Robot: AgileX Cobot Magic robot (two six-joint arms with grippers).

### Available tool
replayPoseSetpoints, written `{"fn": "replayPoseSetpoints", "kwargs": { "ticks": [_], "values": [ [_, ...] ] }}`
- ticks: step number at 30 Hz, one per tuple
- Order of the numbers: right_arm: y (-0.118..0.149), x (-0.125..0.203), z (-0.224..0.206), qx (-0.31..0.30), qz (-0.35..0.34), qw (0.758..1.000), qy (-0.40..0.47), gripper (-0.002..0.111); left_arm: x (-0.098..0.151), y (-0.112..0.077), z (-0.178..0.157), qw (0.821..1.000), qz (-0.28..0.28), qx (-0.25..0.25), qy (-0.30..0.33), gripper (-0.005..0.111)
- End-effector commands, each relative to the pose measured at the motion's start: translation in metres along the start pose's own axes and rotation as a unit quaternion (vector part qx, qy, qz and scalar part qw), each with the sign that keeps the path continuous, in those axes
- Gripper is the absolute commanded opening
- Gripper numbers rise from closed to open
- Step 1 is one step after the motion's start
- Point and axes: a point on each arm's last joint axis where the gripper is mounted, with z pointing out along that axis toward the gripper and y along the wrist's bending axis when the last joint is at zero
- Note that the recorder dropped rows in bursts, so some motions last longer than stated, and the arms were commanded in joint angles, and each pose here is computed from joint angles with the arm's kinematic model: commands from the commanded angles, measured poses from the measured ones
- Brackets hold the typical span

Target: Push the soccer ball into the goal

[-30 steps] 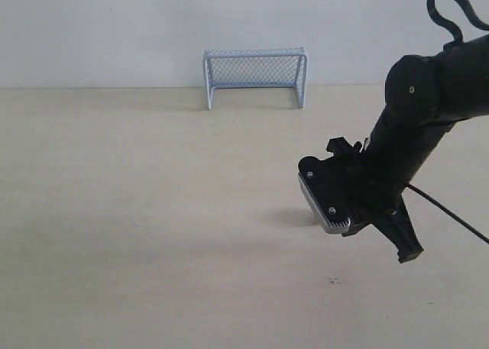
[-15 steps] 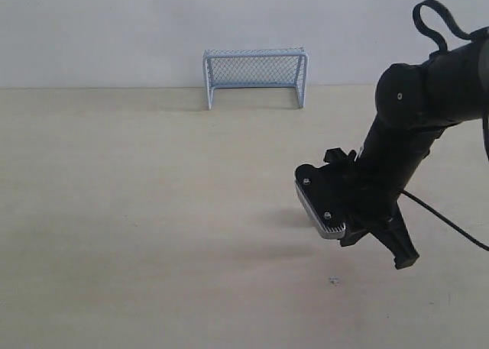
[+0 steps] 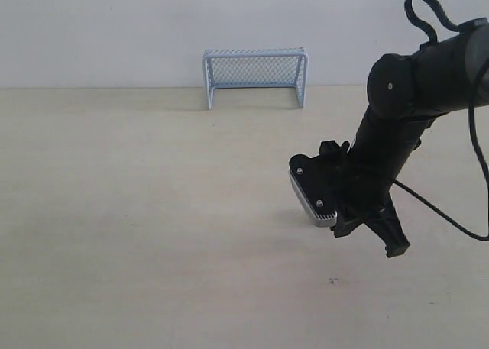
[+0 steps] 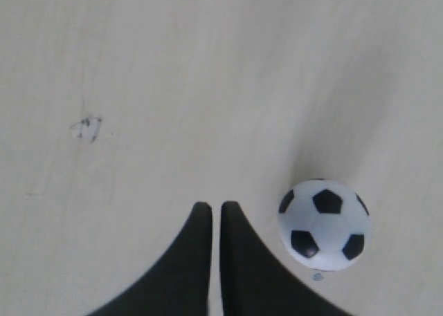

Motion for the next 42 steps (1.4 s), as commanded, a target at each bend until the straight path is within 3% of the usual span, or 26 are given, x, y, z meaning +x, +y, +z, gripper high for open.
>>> {"fn": "replayPoseSetpoints", "kwargs": {
  "ticks": [1,11,20,22,24,26,27,28,30,32,35,38,42],
  "values": [
    [0.001,0.001,0.000,-0.007,-0.004,1.000,0.007,0.000,-0.003,-0.001,0.000,1.000,-0.008,0.005,-0.008,0.006],
    [0.013,0.002,-0.001,-0.075,0.000,0.997,0.011,0.000,-0.003,-0.001,0.000,1.000,-0.008,0.005,-0.008,0.006],
    [0.014,0.002,-0.002,-0.080,0.002,0.997,0.012,0.000,-0.003,-0.001,0.000,1.000,-0.008,0.005,-0.008,0.006],
    [0.008,0.002,0.000,-0.048,-0.008,0.999,0.013,0.000,-0.003,-0.001,0.000,1.000,-0.008,0.005,-0.008,0.006],
    [-0.015,0.002,0.008,0.067,0.000,0.998,0.009,0.000,-0.003,-0.001,0.000,1.000,-0.008,0.005,-0.008,0.006],
    [-0.038,0.004,0.014,0.189,0.039,0.981,0.002,0.000,-0.003,-0.001,0.000,1.000,-0.008,0.005,-0.008,0.006],
    [-0.043,0.005,0.014,0.217,0.049,0.975,0.002,0.000,-0.003,-0.001,0.000,1.000,-0.008,0.005,-0.008,0.006],
    [-0.043,0.005,0.015,0.214,0.053,0.975,0.002,0.000,-0.003,-0.001,0.000,1.000,-0.008,0.005,-0.008,0.006],
    [-0.032,0.006,0.011,0.155,0.043,0.987,0.004,0.000,-0.003,-0.001,0.000,1.000,-0.008,0.005,-0.008,0.006],
    [-0.013,0.005,0.007,0.058,0.036,0.998,0.002,0.000,-0.003,-0.001,0.000,1.000,-0.008,0.005,-0.008,0.006],
    [0.002,0.007,-0.003,-0.016,0.043,0.999,-0.002,0.000,-0.003,-0.001,0.000,1.000,-0.008,0.005,-0.008,0.006],
    [0.008,0.011,-0.012,-0.037,0.054,0.998,-0.003,0.000,-0.003,-0.001,0.000,1.000,-0.008,0.005,-0.008,0.006],
    [0.009,0.017,-0.029,-0.019,0.065,0.998,0.002,0.000,-0.003,-0.001,0.000,1.000,-0.008,0.005,-0.008,0.006]
  ]
}}
